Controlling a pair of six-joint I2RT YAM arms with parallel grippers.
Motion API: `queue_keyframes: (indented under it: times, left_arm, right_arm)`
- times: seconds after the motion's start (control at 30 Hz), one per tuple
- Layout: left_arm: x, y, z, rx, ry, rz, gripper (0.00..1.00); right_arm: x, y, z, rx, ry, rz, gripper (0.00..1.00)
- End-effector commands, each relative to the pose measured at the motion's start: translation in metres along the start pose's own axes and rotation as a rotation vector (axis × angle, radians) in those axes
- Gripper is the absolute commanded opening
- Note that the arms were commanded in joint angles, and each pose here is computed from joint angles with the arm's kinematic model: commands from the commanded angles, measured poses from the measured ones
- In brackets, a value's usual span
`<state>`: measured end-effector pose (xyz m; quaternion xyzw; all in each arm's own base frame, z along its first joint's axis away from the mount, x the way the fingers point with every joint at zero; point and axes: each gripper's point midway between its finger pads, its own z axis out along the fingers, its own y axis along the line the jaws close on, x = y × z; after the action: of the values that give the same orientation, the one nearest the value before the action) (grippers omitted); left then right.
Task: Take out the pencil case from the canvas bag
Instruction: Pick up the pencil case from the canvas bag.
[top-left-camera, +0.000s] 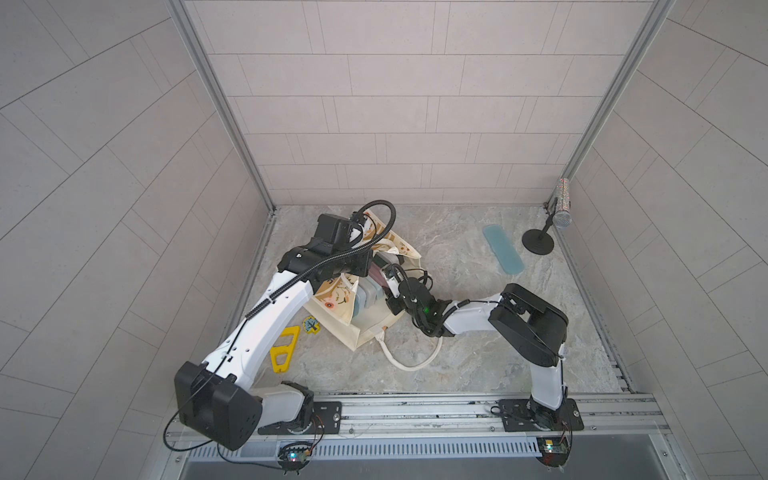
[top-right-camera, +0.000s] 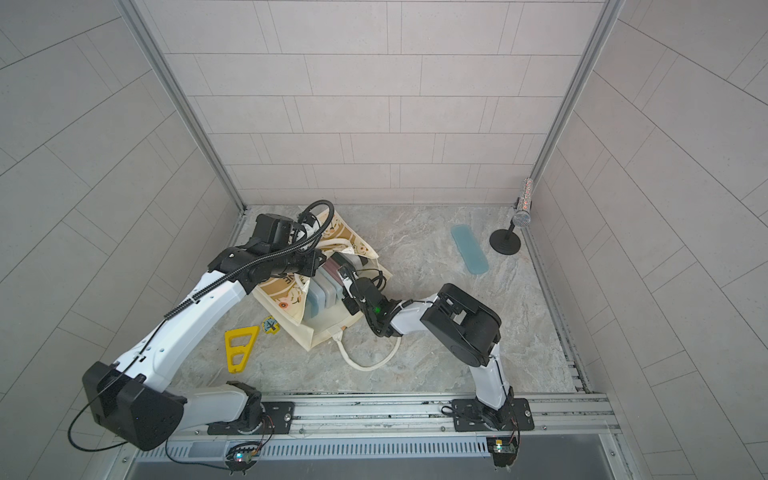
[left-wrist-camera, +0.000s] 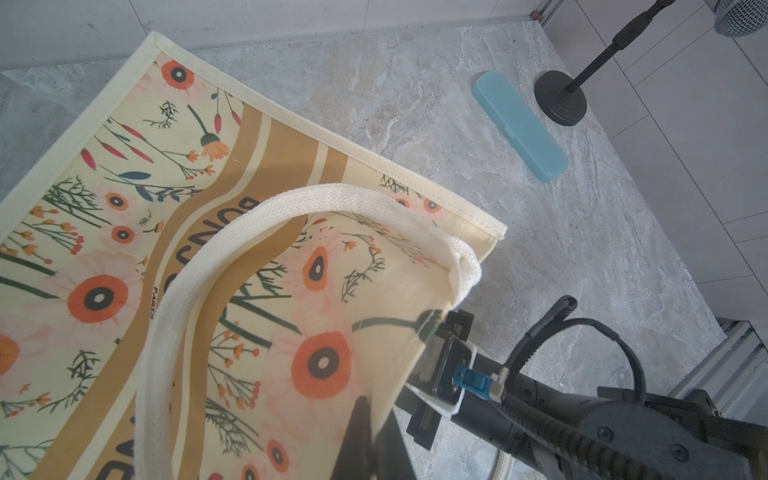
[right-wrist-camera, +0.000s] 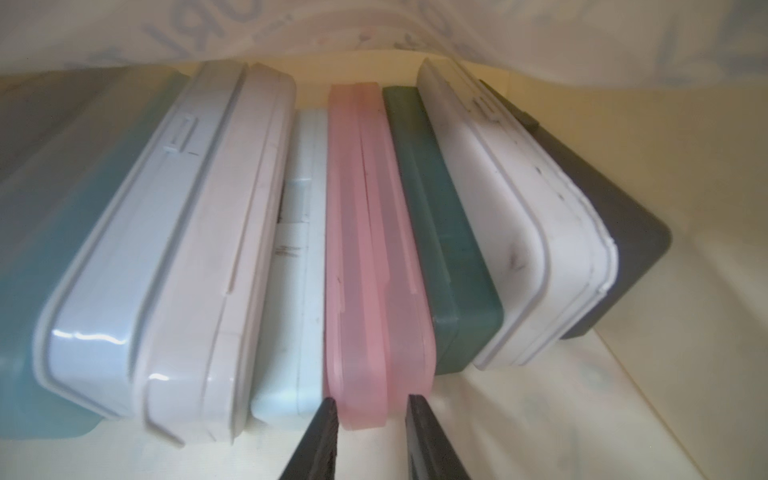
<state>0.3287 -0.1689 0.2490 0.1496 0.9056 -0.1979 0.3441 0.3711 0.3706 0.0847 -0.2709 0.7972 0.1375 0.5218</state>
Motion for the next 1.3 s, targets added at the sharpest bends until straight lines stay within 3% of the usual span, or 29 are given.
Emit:
queue_keyframes:
  times: [0.0, 0.37, 0.67, 0.93, 1.27]
  left_arm:
    - [-0.009, 0.002, -0.001, 0.001, -0.034, 0.006, 0.00]
    - [-0.009, 0.000, -0.001, 0.014, -0.033, 0.006, 0.00]
    - [-0.008, 0.001, 0.000, 0.013, -0.030, 0.003, 0.00]
    - [-0.009, 0.005, 0.001, 0.005, -0.029, -0.010, 0.00]
    - [-0.015, 0.006, -0.003, 0.017, -0.044, -0.016, 0.00]
  right_arm:
    - [0.000, -0.009, 0.004, 0.026, 0.010, 0.023, 0.32]
    - [0.000, 0.004, 0.022, -0.035, 0.033, 0.018, 0.35]
    - [0.002, 0.003, 0.022, -0.050, 0.037, 0.033, 0.19]
    - [-0.007, 0.001, 0.002, -0.062, 0.022, 0.032, 0.14]
    - [0.000, -0.003, -0.010, -0.061, 0.021, 0.053, 0.19]
